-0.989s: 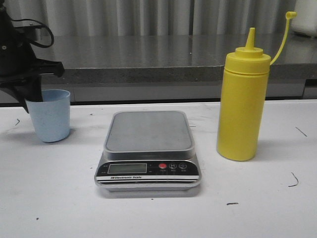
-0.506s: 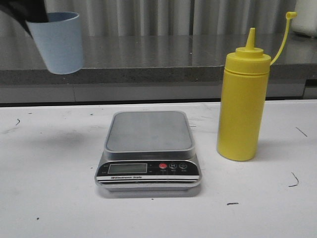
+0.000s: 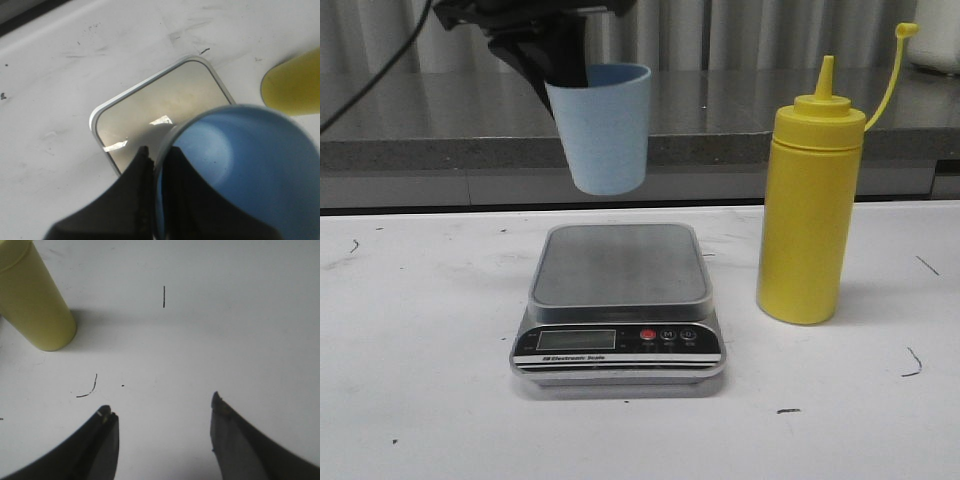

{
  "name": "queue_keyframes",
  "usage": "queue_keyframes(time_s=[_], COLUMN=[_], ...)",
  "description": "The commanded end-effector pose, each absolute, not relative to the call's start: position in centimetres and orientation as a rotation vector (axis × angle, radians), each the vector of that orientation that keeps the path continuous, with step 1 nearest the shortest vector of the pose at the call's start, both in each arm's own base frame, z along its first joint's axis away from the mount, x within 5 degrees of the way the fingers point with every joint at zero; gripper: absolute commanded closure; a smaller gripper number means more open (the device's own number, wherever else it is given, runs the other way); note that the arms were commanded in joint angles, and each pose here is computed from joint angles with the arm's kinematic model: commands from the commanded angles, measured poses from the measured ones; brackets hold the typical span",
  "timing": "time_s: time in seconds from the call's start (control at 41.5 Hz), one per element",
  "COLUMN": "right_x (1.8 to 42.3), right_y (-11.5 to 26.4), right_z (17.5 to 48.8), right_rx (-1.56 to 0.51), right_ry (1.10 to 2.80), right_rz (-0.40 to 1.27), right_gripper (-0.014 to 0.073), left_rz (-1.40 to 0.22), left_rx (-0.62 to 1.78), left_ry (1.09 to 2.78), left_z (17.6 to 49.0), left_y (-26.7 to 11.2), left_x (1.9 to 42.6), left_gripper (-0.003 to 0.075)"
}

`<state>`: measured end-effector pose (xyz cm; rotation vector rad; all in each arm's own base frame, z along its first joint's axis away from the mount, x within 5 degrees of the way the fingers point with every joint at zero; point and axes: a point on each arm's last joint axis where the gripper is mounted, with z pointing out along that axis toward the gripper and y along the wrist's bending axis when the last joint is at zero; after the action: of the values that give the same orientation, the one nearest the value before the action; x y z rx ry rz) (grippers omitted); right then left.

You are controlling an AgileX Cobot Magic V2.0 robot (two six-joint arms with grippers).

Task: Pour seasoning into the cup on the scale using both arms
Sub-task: 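Lift the blue cup with the left gripper and lower it onto the scale, then open the left gripper and raise it away from the cup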

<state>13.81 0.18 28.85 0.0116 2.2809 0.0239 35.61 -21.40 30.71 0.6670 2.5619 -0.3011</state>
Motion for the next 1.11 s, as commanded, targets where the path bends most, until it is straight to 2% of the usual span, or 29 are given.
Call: queue_keyframes(time_s=[0.0,0.338,0.627,0.724,0.844,0.941,1.085], right_x=[14.3,14.3,14.3,14.3,14.3,14.3,14.3], right_y=[0.0,0.0,0.0,0.0,0.0,0.0,0.0], right_z=[30.3,30.3,30.3,30.3,30.3,30.3,30.3], right_rx=[-0.003,-0.003,-0.003,-0.003,-0.003,-0.003,-0.003], right_ry=[2.196,2.196,2.196,2.196,2.196,2.196,2.196], right_rz=[0.001,0.001,0.001,0.001,0.001,0.001,0.001], right_gripper=[0.016,0.016,0.016,0.016,0.016,0.016,0.016], left_rz=[-0.357,-0.342,-0.339,-0.342,-0.346,-0.348,-0.343], left_rx=[0.605,0.602,0.606,0.606,0.605,0.604,0.612], left_ry=[2.447,2.486,2.514,2.516,2.522,2.514,2.49], left_z=[32.8,29.6,28.7,28.7,28.7,29.0,31.3], left_y=[-22.1,-23.0,-23.1,-23.1,-23.2,-23.1,-22.4], left_x=[36.0,37.6,37.7,37.7,37.7,37.6,36.5], left_gripper=[0.074,0.074,0.0736,0.0664,0.0465,0.0356,0.0343])
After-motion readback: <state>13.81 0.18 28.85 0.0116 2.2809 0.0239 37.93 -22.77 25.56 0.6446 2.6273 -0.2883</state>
